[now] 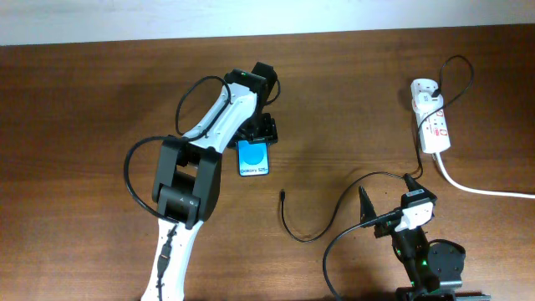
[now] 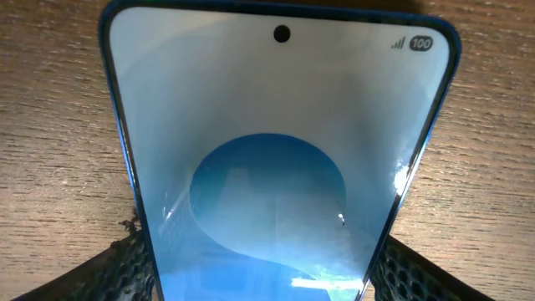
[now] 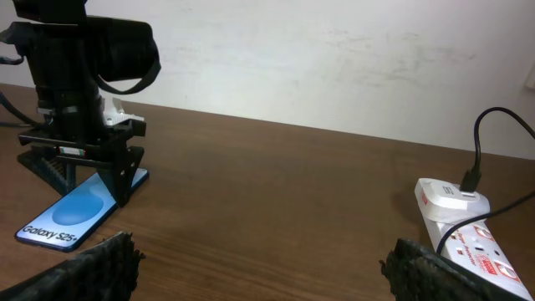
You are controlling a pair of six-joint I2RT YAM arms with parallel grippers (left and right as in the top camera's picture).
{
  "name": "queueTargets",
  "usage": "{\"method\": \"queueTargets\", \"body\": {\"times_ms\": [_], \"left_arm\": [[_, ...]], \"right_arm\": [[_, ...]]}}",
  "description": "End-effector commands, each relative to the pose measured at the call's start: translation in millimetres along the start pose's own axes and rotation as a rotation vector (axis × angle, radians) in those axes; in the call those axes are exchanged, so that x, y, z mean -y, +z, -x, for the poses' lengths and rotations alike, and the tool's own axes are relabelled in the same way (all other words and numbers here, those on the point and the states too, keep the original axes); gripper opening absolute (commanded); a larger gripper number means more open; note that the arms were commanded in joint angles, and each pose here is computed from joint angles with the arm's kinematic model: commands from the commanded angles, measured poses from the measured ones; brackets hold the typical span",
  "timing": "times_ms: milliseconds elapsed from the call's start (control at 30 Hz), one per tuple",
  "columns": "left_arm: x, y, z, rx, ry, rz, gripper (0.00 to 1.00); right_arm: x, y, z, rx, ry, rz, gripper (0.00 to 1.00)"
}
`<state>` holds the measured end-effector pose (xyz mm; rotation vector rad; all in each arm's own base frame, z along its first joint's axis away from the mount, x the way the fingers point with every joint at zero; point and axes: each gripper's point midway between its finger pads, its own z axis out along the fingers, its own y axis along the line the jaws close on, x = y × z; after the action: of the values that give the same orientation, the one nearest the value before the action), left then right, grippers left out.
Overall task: Plug charger to phone and switch on socket
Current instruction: 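Close the left gripper on the phone's top end, then lift the phone upright with the left gripper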
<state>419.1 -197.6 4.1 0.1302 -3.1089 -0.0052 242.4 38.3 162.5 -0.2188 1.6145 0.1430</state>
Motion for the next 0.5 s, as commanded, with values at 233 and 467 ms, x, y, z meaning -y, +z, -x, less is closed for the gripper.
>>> {"method": "queueTargets", "body": {"times_ms": [233,467], "left_arm": [[2.2,-10.5,6.9,0.022,0.024,-0.004,0.8],[13.7,-20.8,-11.4,-0.066,0.094,-0.082,0.8]], "right_arm": [[-1.6,0.3,-2.8,-0.006,0.008,0.006,0.98],[-1.6,0.3,-2.8,-0.006,0.008,0.006,0.98]]}}
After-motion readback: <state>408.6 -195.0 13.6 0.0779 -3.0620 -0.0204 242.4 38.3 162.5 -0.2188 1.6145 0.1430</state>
